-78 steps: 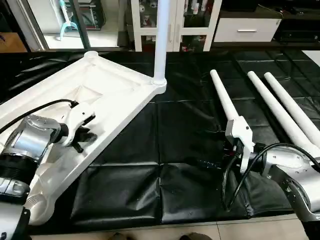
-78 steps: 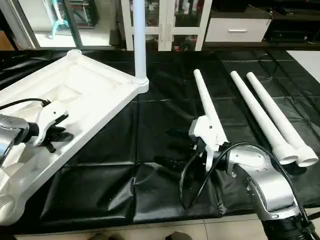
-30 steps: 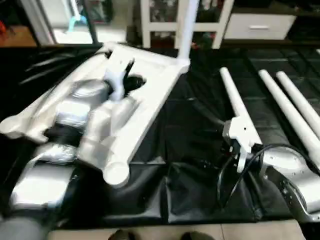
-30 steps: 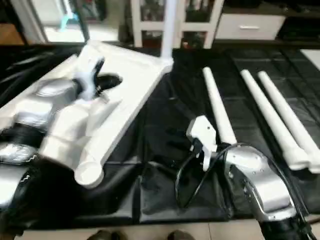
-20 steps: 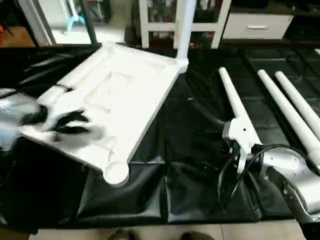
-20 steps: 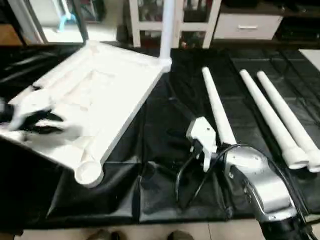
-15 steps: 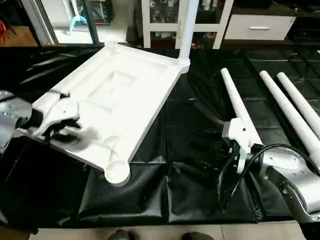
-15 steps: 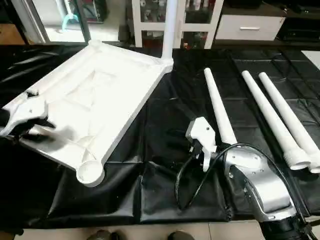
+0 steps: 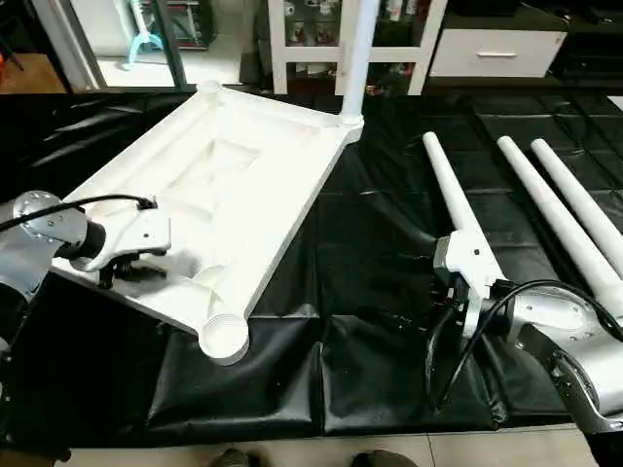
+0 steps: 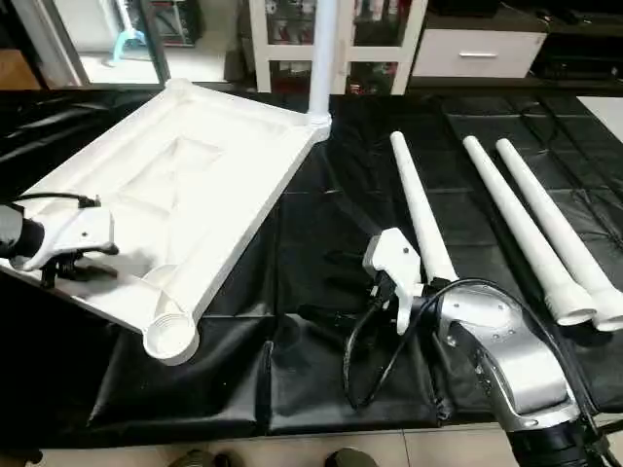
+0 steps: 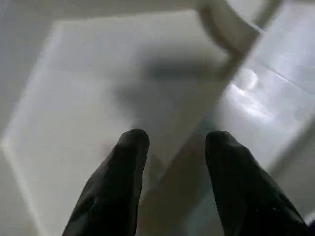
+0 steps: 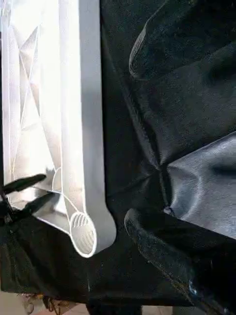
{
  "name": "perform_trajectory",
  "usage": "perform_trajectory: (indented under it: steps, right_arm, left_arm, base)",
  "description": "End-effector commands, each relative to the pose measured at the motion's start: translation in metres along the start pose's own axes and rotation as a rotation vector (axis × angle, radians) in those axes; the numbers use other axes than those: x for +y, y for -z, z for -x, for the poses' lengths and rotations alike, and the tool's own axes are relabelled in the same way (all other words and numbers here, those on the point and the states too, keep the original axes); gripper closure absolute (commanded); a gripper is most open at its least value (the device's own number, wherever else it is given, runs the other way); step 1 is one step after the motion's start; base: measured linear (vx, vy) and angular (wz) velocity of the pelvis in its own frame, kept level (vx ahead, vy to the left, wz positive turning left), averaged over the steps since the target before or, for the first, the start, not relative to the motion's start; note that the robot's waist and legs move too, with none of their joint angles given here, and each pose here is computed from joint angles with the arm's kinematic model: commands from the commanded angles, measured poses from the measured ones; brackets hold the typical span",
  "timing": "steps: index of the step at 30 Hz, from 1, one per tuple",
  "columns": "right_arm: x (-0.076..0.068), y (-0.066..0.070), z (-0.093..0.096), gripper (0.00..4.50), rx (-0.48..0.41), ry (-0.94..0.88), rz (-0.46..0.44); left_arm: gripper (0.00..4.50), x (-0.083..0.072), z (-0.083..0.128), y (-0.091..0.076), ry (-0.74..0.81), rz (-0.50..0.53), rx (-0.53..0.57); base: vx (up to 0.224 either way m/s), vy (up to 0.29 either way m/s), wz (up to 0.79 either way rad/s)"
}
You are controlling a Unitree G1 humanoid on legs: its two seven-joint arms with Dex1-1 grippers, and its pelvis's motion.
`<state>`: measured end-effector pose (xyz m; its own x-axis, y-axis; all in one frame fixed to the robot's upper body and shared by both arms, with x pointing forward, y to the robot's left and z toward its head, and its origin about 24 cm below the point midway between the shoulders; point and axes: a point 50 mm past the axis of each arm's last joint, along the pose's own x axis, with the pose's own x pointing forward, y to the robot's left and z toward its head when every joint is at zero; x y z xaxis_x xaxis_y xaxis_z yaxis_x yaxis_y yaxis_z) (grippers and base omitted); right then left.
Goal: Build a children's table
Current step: Rotate table base
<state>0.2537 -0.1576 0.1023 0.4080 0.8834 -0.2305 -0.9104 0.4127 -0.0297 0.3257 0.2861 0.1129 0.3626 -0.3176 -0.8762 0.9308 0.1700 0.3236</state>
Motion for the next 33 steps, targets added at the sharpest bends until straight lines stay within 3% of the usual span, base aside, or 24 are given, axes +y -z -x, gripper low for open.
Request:
perform_trajectory:
  steps: [1, 4, 9, 16, 26, 31, 33]
  right_arm:
    - [0.0, -0.003, 0.002, 0.0, -0.004, -0.006, 0.014]
    - [0.0, -0.003, 0.002, 0.0, -0.005, -0.005, 0.014]
    - [0.001, -0.004, 0.001, 0.0, -0.008, -0.01, 0.014]
    - [0.0, -0.004, 0.001, 0.0, -0.008, -0.01, 0.016]
    - [0.0, -0.004, 0.001, 0.0, -0.009, -0.007, 0.018]
    - [0.0, -0.004, 0.001, 0.0, -0.008, -0.004, 0.02]
    - [0.0, -0.004, 0.001, 0.0, -0.008, -0.004, 0.02]
  left_arm:
    - [2.34, -0.001, -0.001, 0.003, 0.019, -0.015, 0.032]
    - [2.34, 0.0, -0.004, 0.005, -0.002, -0.03, 0.057]
    - [2.8, 0.007, -0.008, 0.005, -0.1, -0.024, 0.062]
    - [3.43, 0.007, -0.011, 0.004, -0.096, -0.011, 0.057]
    - [3.83, 0.0, -0.025, 0.002, -0.066, -0.005, 0.064]
    - [4.01, -0.002, -0.032, -0.012, -0.028, 0.144, -0.063]
    - [4.1, -0.005, -0.034, -0.018, 0.001, 0.154, -0.1]
  base:
    - [0.0, 0.0, 0.0]
    - [0.0, 0.0, 0.0]
    - [0.0, 0.0, 0.0]
    - [0.0, 0.0, 0.0]
    - [0.0, 0.0, 0.0]
    - [0.0, 0.0, 0.0]
    - [0.0, 0.0, 0.0]
